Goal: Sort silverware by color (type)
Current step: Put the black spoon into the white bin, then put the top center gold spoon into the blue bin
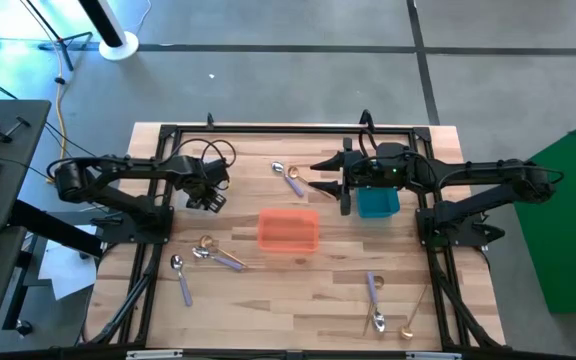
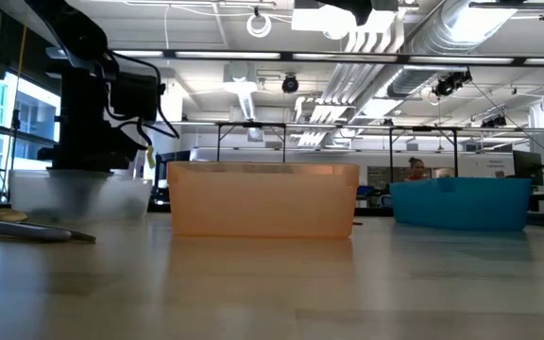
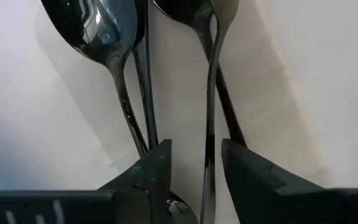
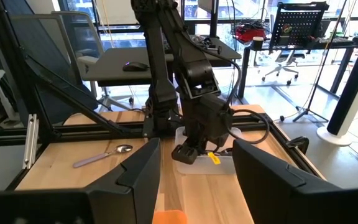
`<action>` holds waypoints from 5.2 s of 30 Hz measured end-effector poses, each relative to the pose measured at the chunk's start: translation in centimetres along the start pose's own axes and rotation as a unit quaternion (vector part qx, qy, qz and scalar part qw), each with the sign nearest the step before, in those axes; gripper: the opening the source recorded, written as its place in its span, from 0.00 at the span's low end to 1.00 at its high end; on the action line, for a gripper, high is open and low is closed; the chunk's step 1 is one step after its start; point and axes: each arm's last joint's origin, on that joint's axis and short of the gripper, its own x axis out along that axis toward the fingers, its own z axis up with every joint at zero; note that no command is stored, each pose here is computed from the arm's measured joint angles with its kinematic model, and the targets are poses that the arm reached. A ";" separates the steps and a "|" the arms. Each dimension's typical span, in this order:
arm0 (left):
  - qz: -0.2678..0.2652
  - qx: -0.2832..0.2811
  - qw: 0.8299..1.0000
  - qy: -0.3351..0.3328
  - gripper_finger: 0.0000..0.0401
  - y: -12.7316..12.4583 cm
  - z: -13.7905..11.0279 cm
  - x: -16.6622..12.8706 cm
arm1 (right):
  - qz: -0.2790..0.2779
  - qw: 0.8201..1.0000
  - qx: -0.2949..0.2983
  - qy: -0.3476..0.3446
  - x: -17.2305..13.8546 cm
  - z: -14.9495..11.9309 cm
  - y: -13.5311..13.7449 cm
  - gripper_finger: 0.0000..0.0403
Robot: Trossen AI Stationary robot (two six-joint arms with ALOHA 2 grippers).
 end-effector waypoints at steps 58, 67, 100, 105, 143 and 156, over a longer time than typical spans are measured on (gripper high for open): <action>-0.382 0.177 0.642 -0.641 0.37 -0.7 -1.4 -19.9 | -0.001 1.000 0.022 -0.006 0.0 0.1 0.0 0.46; -0.364 0.184 0.642 -0.649 0.37 -0.7 -1.3 -19.9 | -0.001 1.000 0.022 -0.008 0.0 0.1 0.0 0.46; -0.366 0.181 0.644 -0.647 0.37 -0.7 -1.3 -19.8 | -0.103 0.993 0.052 -0.006 0.2 -0.1 -0.6 0.46; -0.366 0.181 0.644 -0.647 0.37 -0.7 -1.3 -19.8 | -0.173 0.975 0.123 0.065 2.1 -2.3 -1.8 0.46; -0.373 0.170 0.647 -0.643 0.37 -0.7 -1.3 -19.8 | -0.262 0.834 0.214 0.437 12.4 -21.6 -10.1 0.38; -0.373 0.154 0.653 -0.641 0.37 -0.6 -1.3 -19.8 | -0.260 0.833 0.196 0.447 12.4 -21.7 -9.6 0.17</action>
